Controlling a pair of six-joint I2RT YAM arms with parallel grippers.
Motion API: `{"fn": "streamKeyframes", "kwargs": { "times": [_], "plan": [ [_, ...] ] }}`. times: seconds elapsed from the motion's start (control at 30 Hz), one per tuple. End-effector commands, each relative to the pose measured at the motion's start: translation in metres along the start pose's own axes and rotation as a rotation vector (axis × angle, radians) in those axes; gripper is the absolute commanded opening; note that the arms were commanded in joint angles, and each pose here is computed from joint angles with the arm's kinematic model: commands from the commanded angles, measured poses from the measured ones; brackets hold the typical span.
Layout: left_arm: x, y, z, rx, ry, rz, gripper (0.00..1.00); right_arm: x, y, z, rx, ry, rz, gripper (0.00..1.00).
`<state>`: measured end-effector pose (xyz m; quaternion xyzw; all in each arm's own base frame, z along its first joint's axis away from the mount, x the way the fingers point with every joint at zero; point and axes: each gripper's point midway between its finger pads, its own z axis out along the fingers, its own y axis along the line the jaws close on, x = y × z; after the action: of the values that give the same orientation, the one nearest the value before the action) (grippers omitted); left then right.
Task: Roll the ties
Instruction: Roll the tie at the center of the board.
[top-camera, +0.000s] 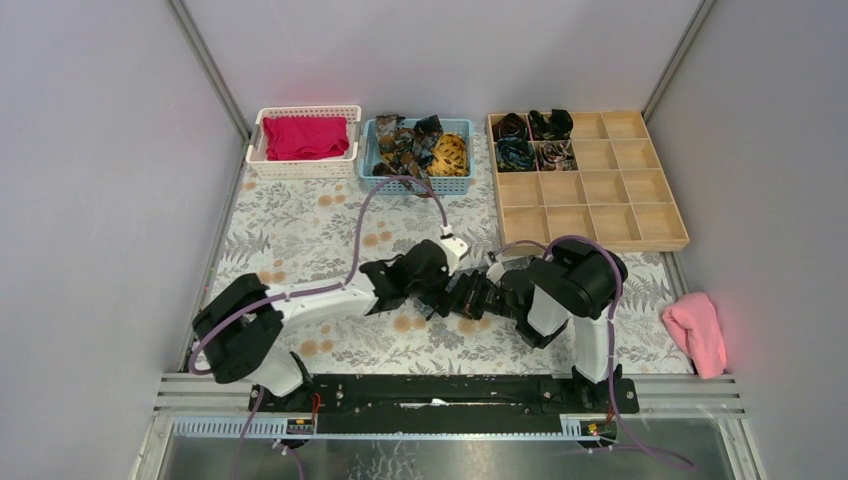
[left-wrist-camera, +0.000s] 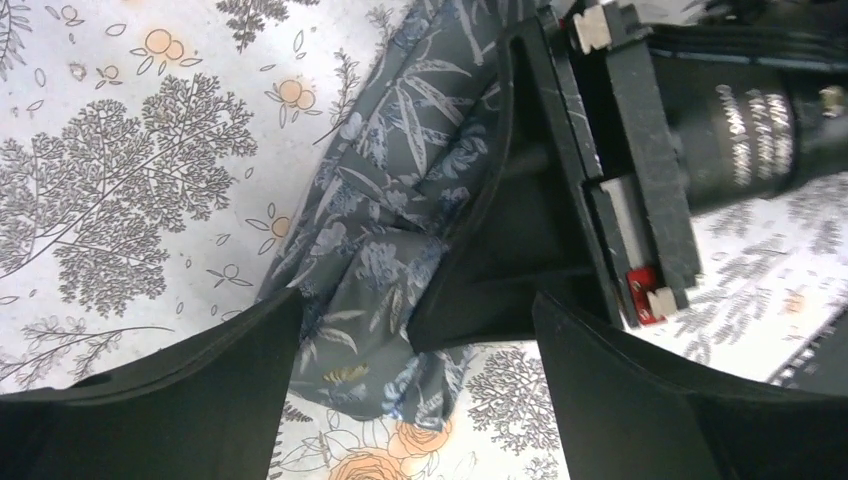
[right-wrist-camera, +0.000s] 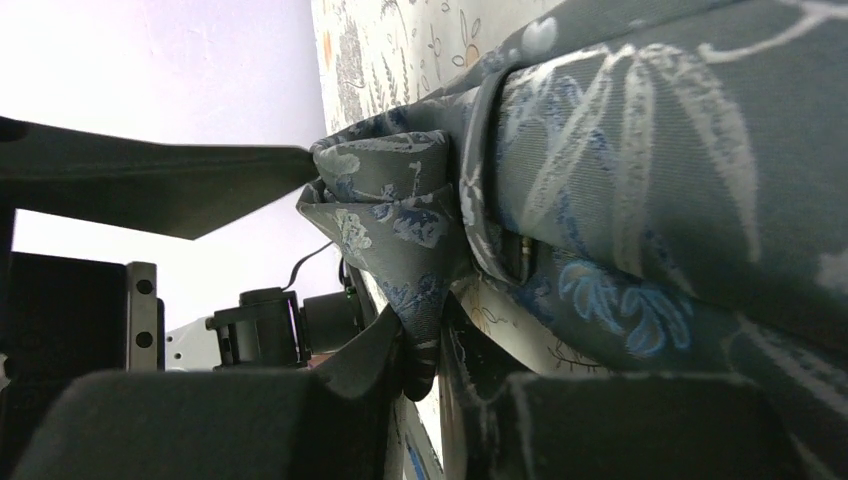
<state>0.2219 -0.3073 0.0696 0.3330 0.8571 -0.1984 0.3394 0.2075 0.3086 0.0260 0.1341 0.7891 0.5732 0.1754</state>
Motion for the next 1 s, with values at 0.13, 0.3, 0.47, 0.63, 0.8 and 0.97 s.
{"fn": "streamKeyframes", "kwargs": {
  "times": [0.13, 0.3, 0.47, 0.63, 0.8, 0.97],
  "plan": [
    [0.012, 0.031, -0.002, -0.238, 0.158, 0.179, 0.97, 0.005, 0.006, 0.005, -0.026, 0.06, -0.051, 0.14],
    [-0.009, 0.037, -0.016, -0.283, 0.093, 0.183, 0.99, 0.007, -0.003, 0.01, 0.011, 0.095, -0.038, 0.13],
    [-0.039, 0.046, -0.037, -0.341, -0.015, 0.163, 0.99, 0.007, -0.015, 0.018, 0.093, 0.134, -0.073, 0.13],
    [-0.066, 0.05, -0.062, -0.333, -0.134, 0.144, 0.99, 0.0, -0.022, 0.03, 0.185, 0.182, -0.131, 0.13],
    [-0.074, 0.056, -0.059, -0.263, -0.117, 0.174, 0.98, -0.003, -0.026, 0.041, 0.257, 0.248, -0.17, 0.13],
    [-0.085, 0.062, -0.062, -0.188, -0.094, 0.215, 0.98, -0.014, -0.034, 0.044, 0.337, 0.268, -0.24, 0.12]
  ]
}}
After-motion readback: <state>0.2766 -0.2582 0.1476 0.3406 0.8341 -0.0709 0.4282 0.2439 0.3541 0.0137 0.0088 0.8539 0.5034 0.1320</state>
